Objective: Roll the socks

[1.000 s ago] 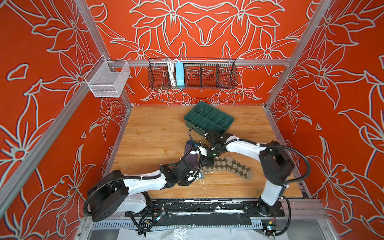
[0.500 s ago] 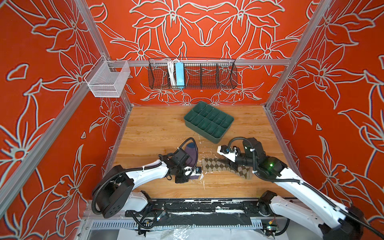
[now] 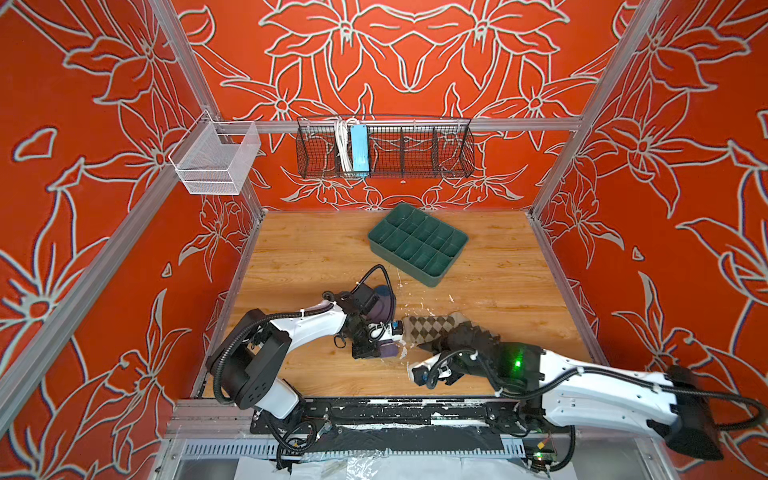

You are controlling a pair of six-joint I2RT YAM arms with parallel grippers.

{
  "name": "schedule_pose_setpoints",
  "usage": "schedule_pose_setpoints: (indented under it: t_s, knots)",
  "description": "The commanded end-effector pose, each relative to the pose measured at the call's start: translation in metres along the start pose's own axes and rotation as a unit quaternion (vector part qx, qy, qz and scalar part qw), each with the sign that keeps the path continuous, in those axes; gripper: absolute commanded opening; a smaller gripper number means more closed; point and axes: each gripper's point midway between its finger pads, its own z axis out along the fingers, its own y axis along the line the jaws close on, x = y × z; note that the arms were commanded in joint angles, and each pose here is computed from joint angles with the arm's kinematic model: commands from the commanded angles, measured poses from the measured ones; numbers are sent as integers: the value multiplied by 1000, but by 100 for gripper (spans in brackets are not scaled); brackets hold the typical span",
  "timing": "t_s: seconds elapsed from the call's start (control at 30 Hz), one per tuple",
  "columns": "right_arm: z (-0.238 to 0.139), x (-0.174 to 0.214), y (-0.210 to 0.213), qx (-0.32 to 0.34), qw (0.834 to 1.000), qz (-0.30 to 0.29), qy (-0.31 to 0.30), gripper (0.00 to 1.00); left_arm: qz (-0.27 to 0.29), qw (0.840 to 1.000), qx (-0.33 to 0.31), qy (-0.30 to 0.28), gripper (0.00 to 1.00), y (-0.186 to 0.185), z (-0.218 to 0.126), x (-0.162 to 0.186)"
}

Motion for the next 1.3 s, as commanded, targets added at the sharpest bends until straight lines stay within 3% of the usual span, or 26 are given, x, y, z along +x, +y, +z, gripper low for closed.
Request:
schedule_pose_setpoints:
  t_s: [0.0,0.3,0.63,0.73,0.97,1.07,1.27]
  knots:
    - [25,-17,-14,33,998,-51,6,46,-29,998,38,40,0,-10,10,20]
    - [81,-21,-22,56,996,-49,41,48,-39,998,44,38,0,-6,9,18]
    - [122,-3,-9,26,996,-48,74,45,-40,998,43,35,0,-5,9,18]
    - [129,2,-1,9,996,-45,82,39,-39,998,41,32,0,-5,8,18]
    - [137,20,19,-41,991,-29,121,9,-47,999,-4,22,1,7,1,12]
    - [135,25,23,-61,989,-12,133,2,-46,998,-35,12,12,15,-8,7]
    - [125,30,36,-120,982,24,145,0,-28,990,-133,-33,39,30,-39,-5]
